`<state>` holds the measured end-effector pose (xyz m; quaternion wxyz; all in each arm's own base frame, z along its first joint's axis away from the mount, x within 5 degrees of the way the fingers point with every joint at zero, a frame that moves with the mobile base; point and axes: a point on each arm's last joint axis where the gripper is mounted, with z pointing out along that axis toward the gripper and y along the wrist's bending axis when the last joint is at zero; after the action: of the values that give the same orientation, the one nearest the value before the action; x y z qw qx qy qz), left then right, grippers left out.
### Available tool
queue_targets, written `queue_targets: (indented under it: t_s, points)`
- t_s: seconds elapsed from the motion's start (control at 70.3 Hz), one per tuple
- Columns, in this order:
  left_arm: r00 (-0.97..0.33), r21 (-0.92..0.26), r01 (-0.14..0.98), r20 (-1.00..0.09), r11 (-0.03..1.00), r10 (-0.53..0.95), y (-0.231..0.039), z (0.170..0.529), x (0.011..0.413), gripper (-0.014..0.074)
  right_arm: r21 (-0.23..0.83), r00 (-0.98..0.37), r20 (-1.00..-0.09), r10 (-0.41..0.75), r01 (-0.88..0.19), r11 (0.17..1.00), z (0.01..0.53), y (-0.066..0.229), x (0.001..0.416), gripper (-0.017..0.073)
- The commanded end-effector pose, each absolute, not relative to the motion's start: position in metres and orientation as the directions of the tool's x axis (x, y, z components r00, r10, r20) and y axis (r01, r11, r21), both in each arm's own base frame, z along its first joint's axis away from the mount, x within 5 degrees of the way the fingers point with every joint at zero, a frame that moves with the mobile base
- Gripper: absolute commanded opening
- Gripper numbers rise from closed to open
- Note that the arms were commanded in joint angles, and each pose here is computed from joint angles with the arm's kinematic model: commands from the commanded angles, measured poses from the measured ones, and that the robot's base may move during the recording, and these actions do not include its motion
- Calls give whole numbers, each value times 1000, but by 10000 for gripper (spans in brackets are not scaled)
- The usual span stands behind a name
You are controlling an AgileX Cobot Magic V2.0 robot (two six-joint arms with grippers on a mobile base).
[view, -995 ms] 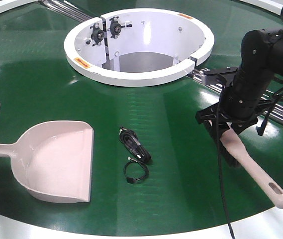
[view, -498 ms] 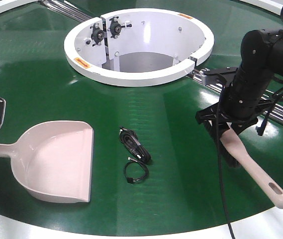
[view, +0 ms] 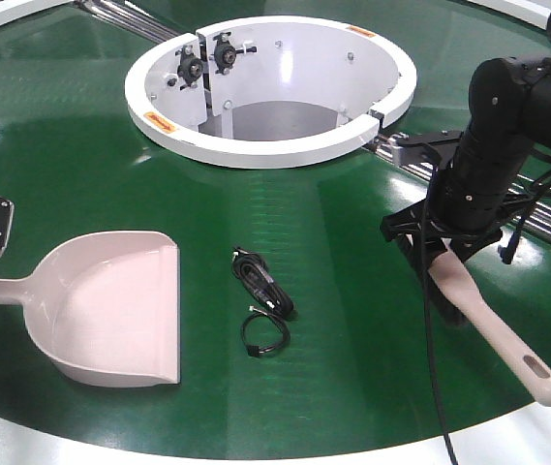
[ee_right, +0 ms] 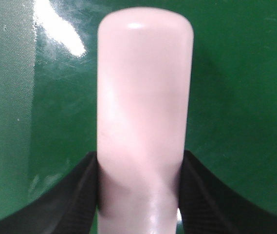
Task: Clean and inspect green conveyor with broom and dustpan
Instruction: 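Reach the left gripper to the dustpan handle and grasp it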
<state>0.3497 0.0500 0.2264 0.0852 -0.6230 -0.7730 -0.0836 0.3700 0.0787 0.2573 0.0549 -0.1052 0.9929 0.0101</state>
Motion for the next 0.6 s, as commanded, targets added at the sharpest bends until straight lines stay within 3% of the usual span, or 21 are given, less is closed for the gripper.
queue_targets:
  t_s: [0.0,0.583]
  points:
    - [-232,69,973,239,222,943,50,253,344,-9,-2,-966,-136,-219,-220,975,284,75,360,-4]
    - [-167,123,982,231,142,958,22,271,340,-8,-2,-966,-135,-219,-220,975,284,75,360,-4]
